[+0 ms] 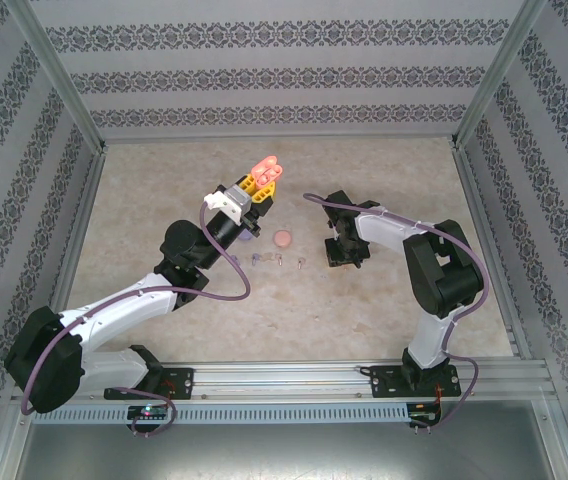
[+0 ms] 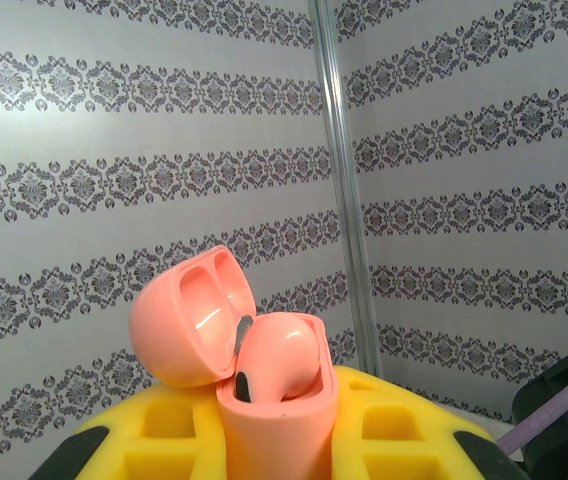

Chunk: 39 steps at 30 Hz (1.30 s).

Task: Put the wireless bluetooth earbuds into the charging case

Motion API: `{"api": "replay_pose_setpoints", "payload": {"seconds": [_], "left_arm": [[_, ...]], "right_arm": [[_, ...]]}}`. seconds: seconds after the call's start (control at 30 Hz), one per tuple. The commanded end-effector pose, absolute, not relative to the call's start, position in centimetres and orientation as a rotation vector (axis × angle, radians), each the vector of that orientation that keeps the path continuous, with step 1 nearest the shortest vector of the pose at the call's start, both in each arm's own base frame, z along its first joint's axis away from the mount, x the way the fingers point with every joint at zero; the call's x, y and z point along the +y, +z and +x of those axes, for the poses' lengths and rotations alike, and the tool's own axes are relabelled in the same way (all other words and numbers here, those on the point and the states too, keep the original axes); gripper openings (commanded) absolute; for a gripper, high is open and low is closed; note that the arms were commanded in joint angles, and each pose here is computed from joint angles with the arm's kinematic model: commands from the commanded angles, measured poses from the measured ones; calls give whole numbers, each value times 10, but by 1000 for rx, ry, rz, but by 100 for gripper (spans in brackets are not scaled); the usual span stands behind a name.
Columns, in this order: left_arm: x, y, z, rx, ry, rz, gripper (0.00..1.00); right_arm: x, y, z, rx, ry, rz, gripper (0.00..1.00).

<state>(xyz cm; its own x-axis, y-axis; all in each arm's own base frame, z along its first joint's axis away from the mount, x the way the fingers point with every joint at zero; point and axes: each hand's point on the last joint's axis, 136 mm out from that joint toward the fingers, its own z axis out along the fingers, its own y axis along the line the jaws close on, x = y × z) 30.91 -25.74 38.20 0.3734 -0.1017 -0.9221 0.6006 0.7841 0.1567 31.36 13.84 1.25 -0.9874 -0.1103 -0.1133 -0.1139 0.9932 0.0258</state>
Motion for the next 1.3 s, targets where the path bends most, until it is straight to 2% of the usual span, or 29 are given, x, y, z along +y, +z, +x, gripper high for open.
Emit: {"api": "replay_pose_setpoints", "payload": {"seconds": [0.0,0.17,0.4,0.57,0.73,0.9,1.27], "left_arm": [[-261,388,303,1077,-505,519,0],[-262,388,303,1076,-507,519,0],[-262,389,302,1074,-510,521,0],[-262,389,302,1072,-511,524,0],[-264,391,302,1067,-514,529,0],[-266,392,302,1063,-523,533,0],[-271,393,301,1064,-545,552,0]], "right_arm": [[126,11,321,3016,-23,-141,33],[126,18,323,2993,-14,-142,27],[129,38,330,2920,26,-146,26],[136,72,338,2799,94,-154,26],[149,132,346,2603,191,-180,26],[164,224,347,2316,326,-217,26],[182,396,317,1840,532,-293,27]]}}
